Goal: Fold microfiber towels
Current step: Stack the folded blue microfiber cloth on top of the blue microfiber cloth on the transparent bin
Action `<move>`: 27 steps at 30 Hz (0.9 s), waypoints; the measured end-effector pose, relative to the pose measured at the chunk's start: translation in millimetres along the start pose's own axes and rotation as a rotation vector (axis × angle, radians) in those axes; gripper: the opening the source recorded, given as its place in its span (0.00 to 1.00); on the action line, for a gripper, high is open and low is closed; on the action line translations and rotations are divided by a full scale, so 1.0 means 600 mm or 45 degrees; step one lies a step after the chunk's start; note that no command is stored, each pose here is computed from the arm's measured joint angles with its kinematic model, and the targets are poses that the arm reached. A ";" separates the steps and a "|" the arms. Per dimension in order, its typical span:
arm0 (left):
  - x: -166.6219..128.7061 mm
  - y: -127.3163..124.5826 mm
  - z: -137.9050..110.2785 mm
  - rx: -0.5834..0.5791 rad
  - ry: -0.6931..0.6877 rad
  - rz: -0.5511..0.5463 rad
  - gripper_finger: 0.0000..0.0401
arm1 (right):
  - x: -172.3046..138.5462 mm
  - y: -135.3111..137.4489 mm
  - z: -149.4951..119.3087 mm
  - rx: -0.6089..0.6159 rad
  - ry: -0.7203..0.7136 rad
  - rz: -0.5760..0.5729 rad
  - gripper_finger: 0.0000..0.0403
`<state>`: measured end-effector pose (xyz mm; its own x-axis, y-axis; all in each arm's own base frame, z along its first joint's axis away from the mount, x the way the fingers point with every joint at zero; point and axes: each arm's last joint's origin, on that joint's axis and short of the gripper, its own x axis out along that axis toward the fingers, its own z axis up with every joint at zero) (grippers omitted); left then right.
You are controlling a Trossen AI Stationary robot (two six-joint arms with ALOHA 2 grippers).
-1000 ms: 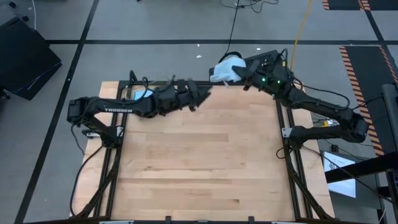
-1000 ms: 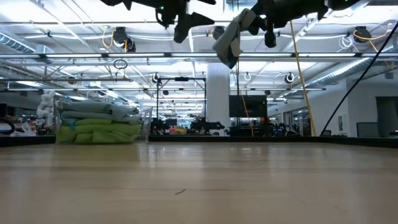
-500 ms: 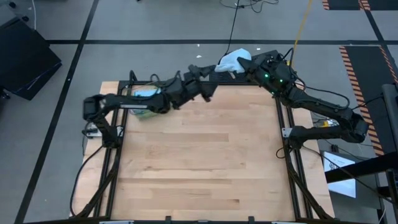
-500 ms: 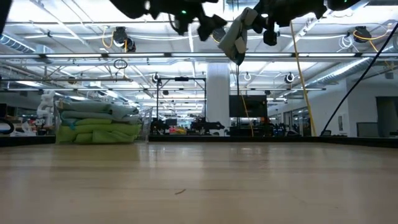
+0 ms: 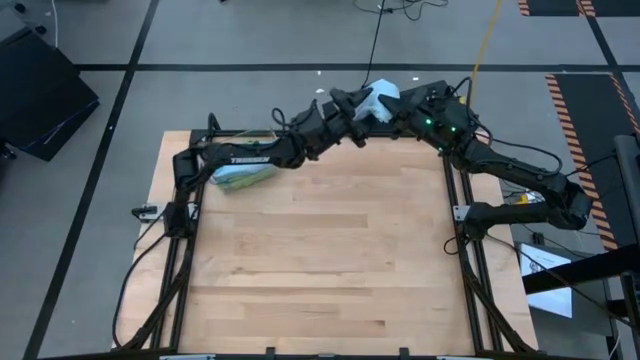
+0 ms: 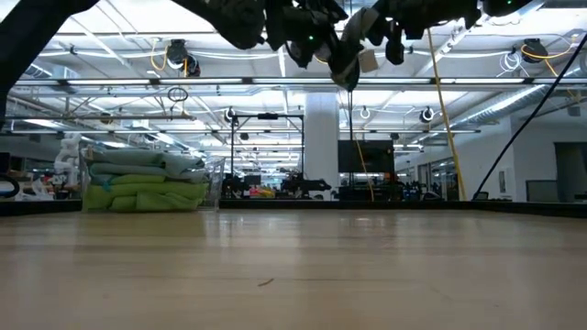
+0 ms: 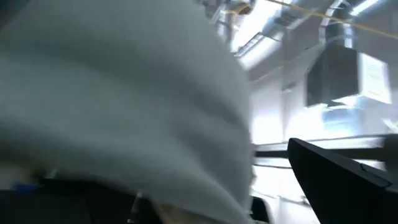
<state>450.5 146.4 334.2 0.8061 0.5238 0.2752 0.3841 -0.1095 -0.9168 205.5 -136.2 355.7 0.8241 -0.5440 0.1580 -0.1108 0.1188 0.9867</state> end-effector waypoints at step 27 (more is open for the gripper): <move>0.004 0.005 0.010 0.104 -0.188 0.039 0.97 | 0.000 0.010 0.006 0.183 0.047 0.084 0.05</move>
<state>451.1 152.5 330.3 0.7397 0.6404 0.2069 0.3180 -0.0616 -0.9461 202.8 -138.7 361.9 0.8319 -0.5078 0.2240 -0.2417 0.0319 0.9698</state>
